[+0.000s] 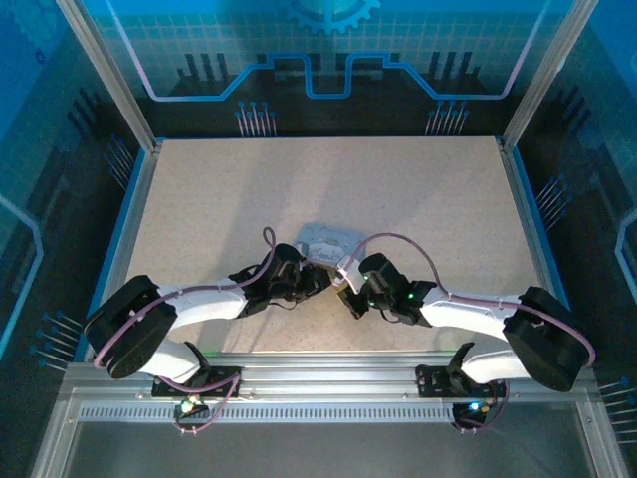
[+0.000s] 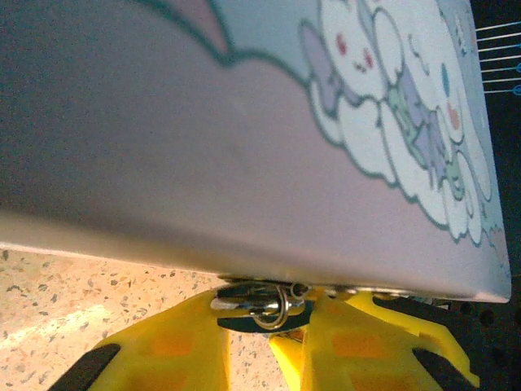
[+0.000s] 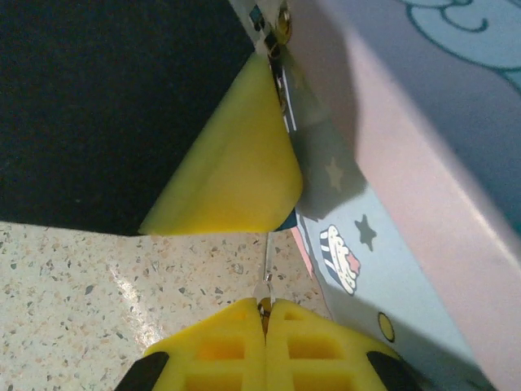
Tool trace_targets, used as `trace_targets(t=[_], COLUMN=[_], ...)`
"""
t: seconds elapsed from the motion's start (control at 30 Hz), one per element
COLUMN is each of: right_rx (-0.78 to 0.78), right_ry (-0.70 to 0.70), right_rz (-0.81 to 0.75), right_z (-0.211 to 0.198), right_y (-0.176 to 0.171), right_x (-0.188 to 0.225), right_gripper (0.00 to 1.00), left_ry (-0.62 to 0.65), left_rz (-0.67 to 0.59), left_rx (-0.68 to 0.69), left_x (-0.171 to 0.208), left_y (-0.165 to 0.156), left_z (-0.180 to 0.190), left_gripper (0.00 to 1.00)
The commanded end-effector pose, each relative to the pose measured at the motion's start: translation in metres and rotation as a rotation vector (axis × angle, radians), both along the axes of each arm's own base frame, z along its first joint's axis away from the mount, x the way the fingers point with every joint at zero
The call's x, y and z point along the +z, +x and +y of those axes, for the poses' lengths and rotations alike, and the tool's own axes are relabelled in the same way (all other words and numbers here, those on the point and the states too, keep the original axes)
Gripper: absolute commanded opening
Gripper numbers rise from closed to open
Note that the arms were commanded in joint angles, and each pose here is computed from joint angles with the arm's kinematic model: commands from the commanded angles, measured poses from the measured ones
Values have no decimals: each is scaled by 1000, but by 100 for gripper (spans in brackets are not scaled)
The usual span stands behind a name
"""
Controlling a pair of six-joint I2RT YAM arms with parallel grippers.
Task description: Unlock the padlock with the key
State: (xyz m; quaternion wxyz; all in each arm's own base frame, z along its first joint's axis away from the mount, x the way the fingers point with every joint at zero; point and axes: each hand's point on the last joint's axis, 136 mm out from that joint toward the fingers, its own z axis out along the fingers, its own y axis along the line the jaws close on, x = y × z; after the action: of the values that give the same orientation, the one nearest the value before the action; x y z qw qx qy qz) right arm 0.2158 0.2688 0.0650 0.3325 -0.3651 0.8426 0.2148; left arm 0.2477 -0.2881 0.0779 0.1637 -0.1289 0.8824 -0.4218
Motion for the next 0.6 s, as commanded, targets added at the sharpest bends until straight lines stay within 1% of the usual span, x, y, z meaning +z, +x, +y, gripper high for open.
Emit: trace_targets(t=[0.0,0.57], right_rx=[20,10], right_ry=[55,60], right_rz=[-52,-60], right_z=[13,9], right_y=[4,3], right_x=[22,20], right_gripper=[0,0], left_ry=[-49,-46], left_rz=[-37,-35], left_rx=[-20,-23], left_x=[22,24], left_y=[2,1], left_z=[-9,-9], left_gripper=[22,23])
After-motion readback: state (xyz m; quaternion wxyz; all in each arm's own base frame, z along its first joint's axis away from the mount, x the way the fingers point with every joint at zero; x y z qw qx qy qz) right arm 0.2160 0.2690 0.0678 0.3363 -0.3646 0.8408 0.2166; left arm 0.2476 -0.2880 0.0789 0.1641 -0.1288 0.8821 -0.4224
